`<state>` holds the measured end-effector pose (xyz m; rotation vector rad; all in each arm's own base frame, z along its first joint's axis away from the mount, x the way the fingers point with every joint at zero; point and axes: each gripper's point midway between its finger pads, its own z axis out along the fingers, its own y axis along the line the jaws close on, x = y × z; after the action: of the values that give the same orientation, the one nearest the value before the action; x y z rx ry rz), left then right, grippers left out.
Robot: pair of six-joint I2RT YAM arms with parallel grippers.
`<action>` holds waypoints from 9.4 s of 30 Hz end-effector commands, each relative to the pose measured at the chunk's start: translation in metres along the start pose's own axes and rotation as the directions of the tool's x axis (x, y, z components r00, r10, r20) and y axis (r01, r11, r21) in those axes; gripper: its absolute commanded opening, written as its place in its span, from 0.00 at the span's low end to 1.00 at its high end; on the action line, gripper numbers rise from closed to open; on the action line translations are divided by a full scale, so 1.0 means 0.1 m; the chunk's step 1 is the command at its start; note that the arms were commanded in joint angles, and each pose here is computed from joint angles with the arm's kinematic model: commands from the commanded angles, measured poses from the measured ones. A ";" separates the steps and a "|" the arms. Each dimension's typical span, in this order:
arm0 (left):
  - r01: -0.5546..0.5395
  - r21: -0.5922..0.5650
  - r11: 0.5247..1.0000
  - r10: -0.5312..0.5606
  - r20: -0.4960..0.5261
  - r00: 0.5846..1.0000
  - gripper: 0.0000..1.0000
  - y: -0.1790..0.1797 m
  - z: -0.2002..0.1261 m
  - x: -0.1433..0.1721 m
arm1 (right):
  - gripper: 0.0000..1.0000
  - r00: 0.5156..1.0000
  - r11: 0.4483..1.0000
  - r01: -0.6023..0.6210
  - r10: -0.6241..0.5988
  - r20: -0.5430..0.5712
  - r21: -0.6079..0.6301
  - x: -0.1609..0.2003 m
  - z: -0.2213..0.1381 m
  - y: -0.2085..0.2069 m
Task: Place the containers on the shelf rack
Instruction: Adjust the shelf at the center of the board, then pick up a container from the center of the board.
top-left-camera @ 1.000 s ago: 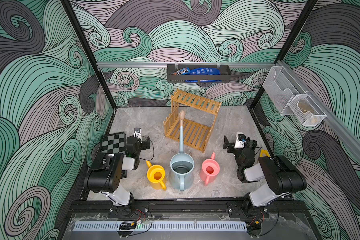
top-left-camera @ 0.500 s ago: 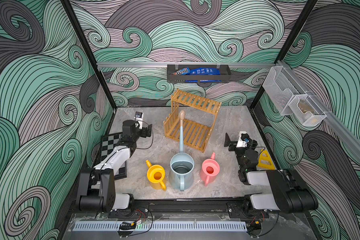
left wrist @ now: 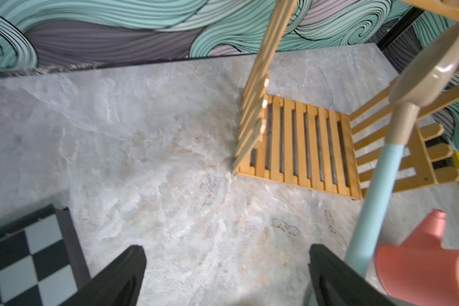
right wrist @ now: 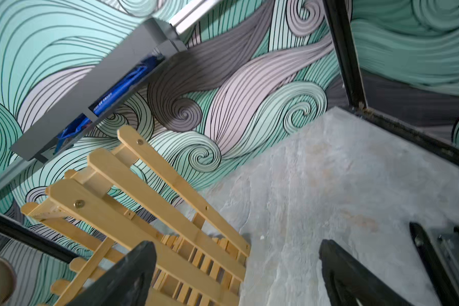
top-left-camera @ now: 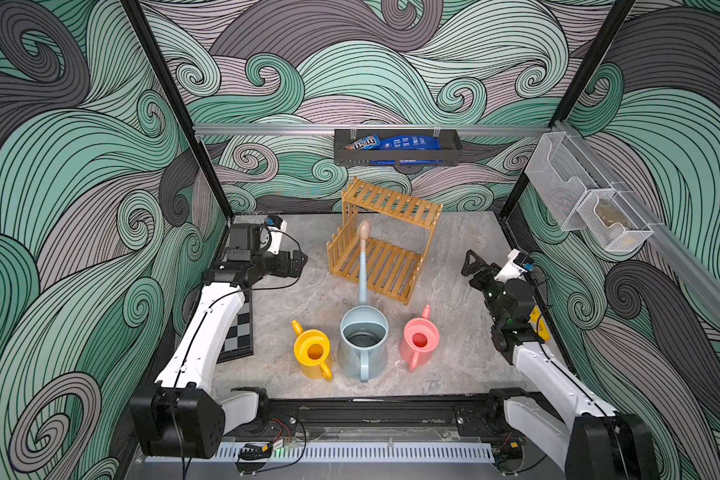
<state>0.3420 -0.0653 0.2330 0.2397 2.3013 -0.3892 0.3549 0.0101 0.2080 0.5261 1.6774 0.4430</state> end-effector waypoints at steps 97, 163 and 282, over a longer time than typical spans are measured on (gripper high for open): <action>0.084 -0.037 0.996 -0.085 -0.016 0.996 0.99 0.19 0.01 0.17 | 0.11 0.745 0.909 0.410 -0.379 -0.550 -0.070 1.23 0.79 1.04; -0.006 -0.028 1.000 0.006 0.001 1.000 0.99 0.00 -0.08 0.12 | 0.99 0.713 0.912 0.266 -0.404 -0.573 -0.313 0.82 -1.25 1.99; -0.065 0.056 0.996 0.068 -0.059 0.996 0.92 -0.44 0.49 -0.47 | 0.01 0.428 0.881 0.272 -0.472 -0.771 -0.388 1.42 -2.05 2.26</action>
<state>0.3872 -0.1205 0.2335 0.3677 2.3559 -0.4096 0.1591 0.2712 0.2448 -0.3432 2.6034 0.5045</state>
